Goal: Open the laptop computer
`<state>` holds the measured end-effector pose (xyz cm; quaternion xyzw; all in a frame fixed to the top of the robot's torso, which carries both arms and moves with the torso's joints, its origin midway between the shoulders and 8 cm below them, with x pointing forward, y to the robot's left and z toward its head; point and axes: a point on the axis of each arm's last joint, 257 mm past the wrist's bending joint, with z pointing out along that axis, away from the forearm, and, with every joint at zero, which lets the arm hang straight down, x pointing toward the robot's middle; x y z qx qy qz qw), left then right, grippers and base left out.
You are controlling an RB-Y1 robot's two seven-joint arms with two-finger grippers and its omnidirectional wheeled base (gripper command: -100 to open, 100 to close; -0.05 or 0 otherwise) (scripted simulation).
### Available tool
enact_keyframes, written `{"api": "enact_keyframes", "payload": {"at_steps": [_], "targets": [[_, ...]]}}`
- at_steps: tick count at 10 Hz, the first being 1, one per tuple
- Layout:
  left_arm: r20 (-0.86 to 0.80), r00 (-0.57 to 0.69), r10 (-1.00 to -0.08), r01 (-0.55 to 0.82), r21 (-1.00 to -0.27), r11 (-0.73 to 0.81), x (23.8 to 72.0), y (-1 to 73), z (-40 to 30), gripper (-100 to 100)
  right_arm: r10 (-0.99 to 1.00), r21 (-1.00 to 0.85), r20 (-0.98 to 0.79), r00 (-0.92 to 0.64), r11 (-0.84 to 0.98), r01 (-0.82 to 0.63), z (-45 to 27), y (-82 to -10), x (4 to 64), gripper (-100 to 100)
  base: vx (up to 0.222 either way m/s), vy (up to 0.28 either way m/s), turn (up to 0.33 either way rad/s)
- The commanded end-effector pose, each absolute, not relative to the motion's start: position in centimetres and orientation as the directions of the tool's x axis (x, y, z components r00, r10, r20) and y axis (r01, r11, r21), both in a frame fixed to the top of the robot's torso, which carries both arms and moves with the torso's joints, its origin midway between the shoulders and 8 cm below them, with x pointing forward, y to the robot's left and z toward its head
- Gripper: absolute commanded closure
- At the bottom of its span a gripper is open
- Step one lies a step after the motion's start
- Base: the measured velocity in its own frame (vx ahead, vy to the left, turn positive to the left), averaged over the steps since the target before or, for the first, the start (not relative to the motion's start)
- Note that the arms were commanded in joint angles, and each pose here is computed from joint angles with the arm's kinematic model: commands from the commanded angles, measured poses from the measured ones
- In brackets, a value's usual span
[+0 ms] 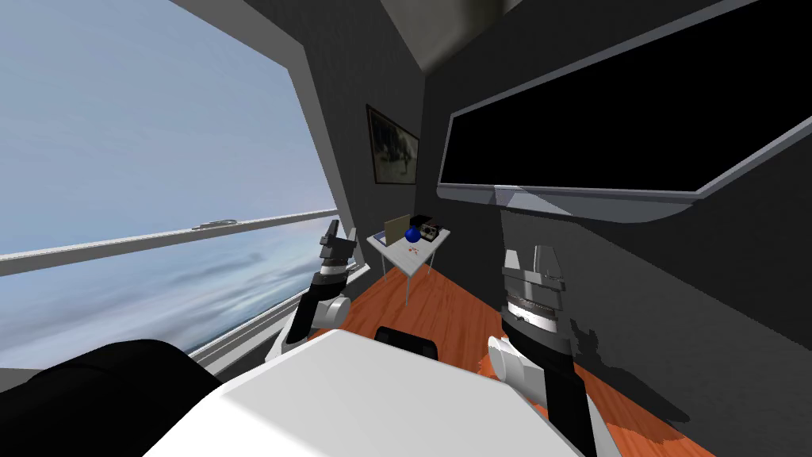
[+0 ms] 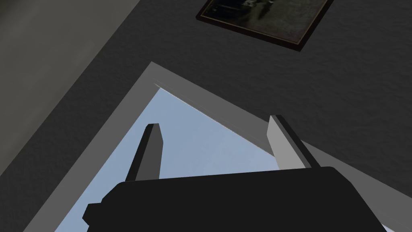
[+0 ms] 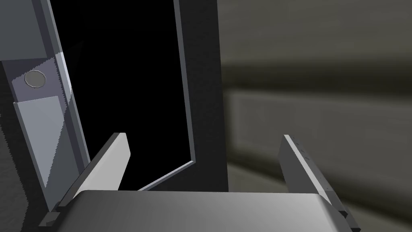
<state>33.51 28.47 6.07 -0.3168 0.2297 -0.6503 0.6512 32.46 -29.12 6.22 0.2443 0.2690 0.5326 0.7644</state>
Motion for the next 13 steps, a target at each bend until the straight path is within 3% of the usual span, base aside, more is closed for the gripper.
{"api": "enact_keyframes", "payload": {"at_steps": [1,9,10,13], "targets": [[0.113,0.049,-0.992,0.701,-0.711,-0.046,33.51,28.47,6.07,0,0.946,0.660,-0.151,0.288,0.313,-0.683,6.22,-29.12,32.46,0,0.000,0.000,0.000],[0.113,0.049,-0.992,0.702,-0.711,-0.046,33.50,28.47,6.09,0,0.946,0.660,-0.151,0.288,0.313,-0.683,6.23,-29.11,32.45,0,0.000,0.000,0.000],[0.087,0.035,-0.996,0.692,-0.721,-0.039,33.70,28.19,5.97,-100,0.946,0.660,-0.151,0.288,0.313,-0.683,6.23,-29.11,32.45,0,0.010,0.004,-0.023],[0.032,0.003,-0.999,0.663,-0.749,-0.022,34.28,27.74,5.53,-100,0.946,0.660,-0.151,0.288,0.313,-0.683,6.21,-29.12,32.47,0,0.016,0.020,-0.047]]}}
